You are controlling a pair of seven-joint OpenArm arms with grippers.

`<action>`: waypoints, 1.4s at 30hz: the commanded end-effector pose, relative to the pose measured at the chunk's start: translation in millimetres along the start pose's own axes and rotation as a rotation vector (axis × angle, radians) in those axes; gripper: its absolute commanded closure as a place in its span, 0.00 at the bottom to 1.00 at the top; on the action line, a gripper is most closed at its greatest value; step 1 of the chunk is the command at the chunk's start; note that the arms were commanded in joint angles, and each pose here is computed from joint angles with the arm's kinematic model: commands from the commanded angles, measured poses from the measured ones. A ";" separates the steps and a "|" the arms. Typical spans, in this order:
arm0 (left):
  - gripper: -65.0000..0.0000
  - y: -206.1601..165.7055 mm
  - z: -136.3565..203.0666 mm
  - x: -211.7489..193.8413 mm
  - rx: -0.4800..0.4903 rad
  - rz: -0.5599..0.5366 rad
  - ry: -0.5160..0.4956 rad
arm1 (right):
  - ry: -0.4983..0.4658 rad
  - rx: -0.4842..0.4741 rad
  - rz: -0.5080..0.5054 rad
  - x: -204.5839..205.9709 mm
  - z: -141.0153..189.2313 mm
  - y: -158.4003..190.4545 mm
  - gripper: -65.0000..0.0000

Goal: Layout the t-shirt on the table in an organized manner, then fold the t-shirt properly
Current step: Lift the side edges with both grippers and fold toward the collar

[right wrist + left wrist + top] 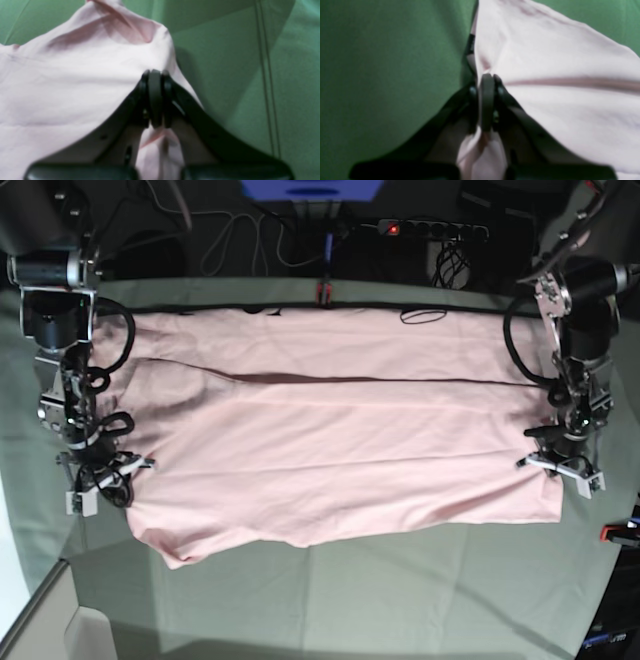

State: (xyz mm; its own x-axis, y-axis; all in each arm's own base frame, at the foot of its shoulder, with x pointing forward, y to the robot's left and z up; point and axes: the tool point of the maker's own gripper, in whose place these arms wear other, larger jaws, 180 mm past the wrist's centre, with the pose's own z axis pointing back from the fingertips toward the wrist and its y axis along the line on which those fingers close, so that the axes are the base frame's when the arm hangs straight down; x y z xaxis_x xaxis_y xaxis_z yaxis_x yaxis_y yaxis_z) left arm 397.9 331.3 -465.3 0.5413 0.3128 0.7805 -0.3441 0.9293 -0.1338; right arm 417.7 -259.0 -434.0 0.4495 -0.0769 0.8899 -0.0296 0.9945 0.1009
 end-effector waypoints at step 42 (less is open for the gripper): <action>1.00 2.7 0.4 2.9 -0.002 -0.005 0.004 | 0.106 0.039 0.034 -12.7 -24.2 8.7 1.00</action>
State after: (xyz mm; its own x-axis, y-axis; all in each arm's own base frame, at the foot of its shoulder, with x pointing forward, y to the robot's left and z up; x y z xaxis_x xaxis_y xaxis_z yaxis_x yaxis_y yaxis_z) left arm 395.3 331.7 -467.0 0.5391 0.3113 0.7826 -0.3450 0.9293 -0.1320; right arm 419.3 -243.6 -470.7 0.5702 -0.0341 0.8208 -0.0762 0.9926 0.0942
